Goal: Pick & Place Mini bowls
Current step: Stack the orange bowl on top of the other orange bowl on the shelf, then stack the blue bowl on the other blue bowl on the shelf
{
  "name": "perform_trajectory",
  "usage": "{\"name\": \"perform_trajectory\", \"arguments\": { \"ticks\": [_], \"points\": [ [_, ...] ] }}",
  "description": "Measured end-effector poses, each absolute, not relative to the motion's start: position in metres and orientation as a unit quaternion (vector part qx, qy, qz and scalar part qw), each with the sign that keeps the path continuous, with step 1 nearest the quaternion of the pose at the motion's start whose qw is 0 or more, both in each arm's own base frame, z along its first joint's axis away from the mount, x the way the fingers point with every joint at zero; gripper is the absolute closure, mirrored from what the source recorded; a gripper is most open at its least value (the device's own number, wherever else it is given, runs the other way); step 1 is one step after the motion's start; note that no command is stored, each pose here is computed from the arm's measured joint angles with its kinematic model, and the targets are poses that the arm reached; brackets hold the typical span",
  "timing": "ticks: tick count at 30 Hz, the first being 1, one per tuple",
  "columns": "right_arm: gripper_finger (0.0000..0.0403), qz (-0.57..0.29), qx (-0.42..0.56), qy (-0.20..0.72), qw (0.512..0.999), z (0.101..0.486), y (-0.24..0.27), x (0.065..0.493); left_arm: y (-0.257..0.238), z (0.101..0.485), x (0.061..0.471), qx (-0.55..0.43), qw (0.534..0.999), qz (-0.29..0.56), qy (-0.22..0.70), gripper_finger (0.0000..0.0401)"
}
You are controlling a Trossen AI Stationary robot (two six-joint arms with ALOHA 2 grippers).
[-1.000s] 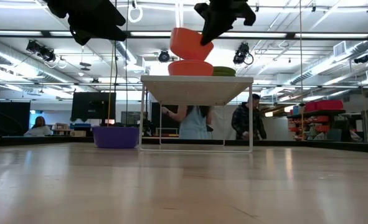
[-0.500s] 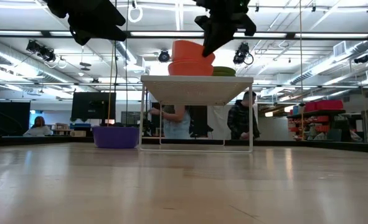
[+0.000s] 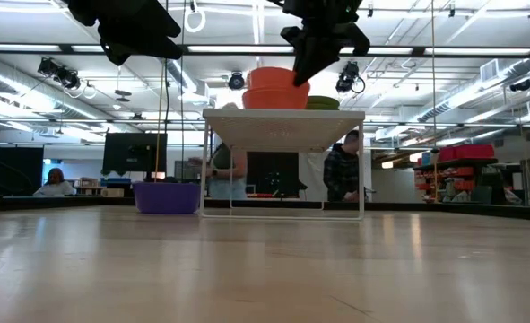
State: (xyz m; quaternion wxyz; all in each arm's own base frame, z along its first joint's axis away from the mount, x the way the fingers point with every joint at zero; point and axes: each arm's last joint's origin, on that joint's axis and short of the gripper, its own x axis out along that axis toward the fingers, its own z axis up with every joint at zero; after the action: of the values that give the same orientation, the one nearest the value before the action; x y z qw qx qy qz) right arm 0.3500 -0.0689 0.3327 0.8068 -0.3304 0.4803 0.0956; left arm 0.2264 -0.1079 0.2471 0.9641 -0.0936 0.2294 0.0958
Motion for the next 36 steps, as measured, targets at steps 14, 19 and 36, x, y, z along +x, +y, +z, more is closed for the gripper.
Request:
{"name": "perform_trajectory", "arguments": {
  "ticks": [14, 19, 36],
  "points": [
    [0.0237, 0.071, -0.301, 0.454, 0.836, 0.346, -0.054, 0.347, -0.108, 0.247, 0.226, -0.093, 0.964, 0.096, 0.230, 0.0215],
    [0.0217, 0.047, -0.234, 0.422, 0.875, 0.364, -0.028, 0.338, -0.108, 0.247, 0.226, -0.092, 0.964, 0.096, 0.230, 0.0215],
    [0.0268, 0.149, -0.123, 0.480, 0.856, 0.294, 0.072, 0.284, -0.112, 0.246, 0.224, -0.089, 0.964, 0.089, 0.234, 0.0215]
  ]
}}
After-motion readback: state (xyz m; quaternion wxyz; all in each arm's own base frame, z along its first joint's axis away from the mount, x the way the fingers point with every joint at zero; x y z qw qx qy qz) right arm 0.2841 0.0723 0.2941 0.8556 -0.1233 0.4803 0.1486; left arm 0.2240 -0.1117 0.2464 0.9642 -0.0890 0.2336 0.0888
